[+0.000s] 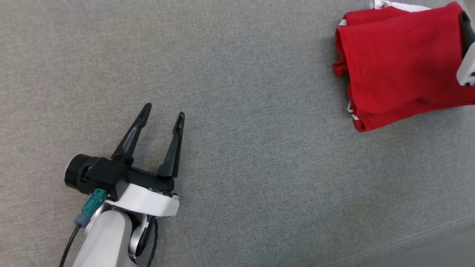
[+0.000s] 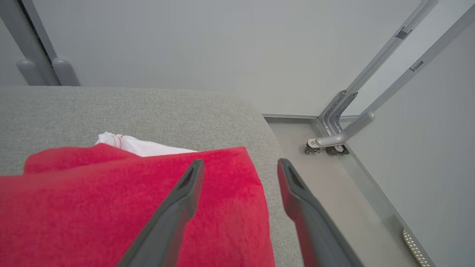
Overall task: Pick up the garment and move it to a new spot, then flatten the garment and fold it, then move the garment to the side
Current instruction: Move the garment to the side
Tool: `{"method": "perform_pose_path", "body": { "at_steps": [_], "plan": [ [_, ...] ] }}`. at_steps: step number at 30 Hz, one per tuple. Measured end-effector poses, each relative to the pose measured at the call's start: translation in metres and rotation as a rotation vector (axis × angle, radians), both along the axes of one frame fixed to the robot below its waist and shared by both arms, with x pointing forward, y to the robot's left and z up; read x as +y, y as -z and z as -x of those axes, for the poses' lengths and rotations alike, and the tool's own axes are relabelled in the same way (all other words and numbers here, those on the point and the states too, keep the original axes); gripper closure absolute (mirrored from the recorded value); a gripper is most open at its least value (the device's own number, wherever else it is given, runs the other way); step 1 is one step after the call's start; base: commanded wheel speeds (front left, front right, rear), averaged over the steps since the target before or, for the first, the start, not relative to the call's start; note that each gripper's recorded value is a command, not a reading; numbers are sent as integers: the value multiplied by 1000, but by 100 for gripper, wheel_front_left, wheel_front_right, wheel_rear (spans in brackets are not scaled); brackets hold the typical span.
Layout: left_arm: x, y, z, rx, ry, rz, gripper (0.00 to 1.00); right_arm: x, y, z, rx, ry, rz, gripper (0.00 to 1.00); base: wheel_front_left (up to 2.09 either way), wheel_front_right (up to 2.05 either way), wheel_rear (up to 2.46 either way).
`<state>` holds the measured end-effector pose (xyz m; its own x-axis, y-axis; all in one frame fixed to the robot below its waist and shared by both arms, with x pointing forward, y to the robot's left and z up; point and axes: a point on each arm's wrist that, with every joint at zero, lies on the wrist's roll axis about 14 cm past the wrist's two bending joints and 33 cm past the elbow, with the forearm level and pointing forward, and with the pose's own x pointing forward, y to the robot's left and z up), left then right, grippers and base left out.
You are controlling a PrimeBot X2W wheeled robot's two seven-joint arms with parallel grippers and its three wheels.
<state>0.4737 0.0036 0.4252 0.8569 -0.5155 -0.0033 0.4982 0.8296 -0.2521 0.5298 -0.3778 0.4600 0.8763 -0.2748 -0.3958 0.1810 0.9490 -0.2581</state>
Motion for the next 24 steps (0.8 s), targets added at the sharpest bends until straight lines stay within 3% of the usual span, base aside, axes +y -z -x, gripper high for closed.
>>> {"method": "perform_pose_path", "body": {
  "at_steps": [11, 19, 24],
  "plan": [
    [36, -43, 12, -66, -116, 6, 0, 10, -69, 4, -232, -29, 14, 0, 0, 0, 0],
    [82, -79, 38, -137, -248, -6, 0, 64, -115, 11, -425, -137, -46, 0, 0, 0, 0],
    [119, -97, 58, -176, -354, -23, 0, 103, -119, 28, -510, -216, -89, 0, 0, 0, 0]
  ]
}}
